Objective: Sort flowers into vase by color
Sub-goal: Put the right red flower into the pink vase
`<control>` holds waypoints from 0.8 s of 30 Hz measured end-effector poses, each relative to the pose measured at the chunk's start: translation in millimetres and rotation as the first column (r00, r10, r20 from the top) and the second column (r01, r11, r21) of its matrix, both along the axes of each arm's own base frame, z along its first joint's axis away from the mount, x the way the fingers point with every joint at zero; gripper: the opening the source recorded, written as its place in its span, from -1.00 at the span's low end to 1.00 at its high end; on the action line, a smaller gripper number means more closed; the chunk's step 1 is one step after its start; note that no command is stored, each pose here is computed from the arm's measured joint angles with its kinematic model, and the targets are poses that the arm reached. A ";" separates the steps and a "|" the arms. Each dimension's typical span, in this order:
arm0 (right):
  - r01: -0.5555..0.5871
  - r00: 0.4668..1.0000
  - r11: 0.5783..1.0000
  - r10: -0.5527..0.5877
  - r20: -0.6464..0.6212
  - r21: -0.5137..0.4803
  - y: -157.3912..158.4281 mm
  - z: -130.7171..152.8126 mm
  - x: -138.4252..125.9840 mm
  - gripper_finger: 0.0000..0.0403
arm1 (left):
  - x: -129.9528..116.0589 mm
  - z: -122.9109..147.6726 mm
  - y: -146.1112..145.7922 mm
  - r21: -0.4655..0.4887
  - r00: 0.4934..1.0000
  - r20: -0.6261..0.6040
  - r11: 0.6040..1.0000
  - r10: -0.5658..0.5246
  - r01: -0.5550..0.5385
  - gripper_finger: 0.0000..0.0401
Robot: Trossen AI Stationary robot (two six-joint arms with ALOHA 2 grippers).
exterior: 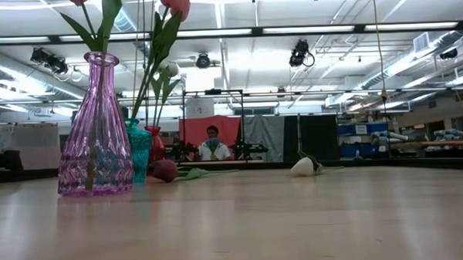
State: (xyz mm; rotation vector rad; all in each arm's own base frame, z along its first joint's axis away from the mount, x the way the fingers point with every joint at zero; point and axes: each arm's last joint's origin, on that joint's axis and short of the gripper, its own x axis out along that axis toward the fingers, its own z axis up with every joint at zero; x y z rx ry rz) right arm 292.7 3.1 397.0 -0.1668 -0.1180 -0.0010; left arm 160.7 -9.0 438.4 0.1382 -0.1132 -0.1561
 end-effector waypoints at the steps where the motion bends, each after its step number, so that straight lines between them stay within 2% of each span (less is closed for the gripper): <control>1: 0.013 1.000 1.000 -0.013 -0.026 0.013 -0.5 -1.1 -4.1 -0.43 | -6.2 0.8 -1.2 -0.006 0.999 -0.001 0.999 -0.049 0.049 -0.93; 3: 0.033 0.997 0.998 -0.030 -0.064 0.044 -1.1 -7.7 -12.2 -0.43 | -19.7 -1.1 -2.5 -0.032 0.993 -0.039 0.994 -0.110 0.109 -0.93; 7: 0.053 0.994 0.993 -0.041 -0.105 0.110 -1.4 -29.9 -24.1 -0.43 | -38.0 -14.3 -1.9 -0.083 0.979 -0.166 0.991 -0.116 0.103 -0.93; 8: 0.065 0.993 0.991 -0.053 -0.104 0.121 -1.6 -34.7 -27.7 -0.43 | -38.5 -17.9 -2.4 -0.101 0.977 -0.172 0.989 -0.128 0.112 -0.93; 11: 0.122 0.990 0.981 -0.109 -0.093 0.148 -3.4 -47.8 -38.0 -0.43 | -33.0 -26.9 -9.7 -0.200 0.952 -0.146 0.951 -0.268 0.237 -0.93; 14: 0.158 0.986 0.975 -0.148 -0.071 0.158 -4.8 -57.0 -47.1 -0.43 | -18.8 -46.0 -19.1 -0.241 0.924 -0.204 0.932 -0.323 0.272 -0.93; 17: 0.171 0.985 0.971 -0.166 -0.045 0.165 -5.4 -63.6 -55.2 -0.43 | -4.5 -62.3 -30.0 -0.206 0.909 -0.284 0.946 -0.304 0.252 -0.93; 24: 0.161 0.987 0.963 -0.157 -0.040 0.215 -4.8 -71.4 -67.8 -0.43 | 12.9 -74.9 -61.4 -0.075 0.911 -0.349 0.975 -0.220 0.207 -0.93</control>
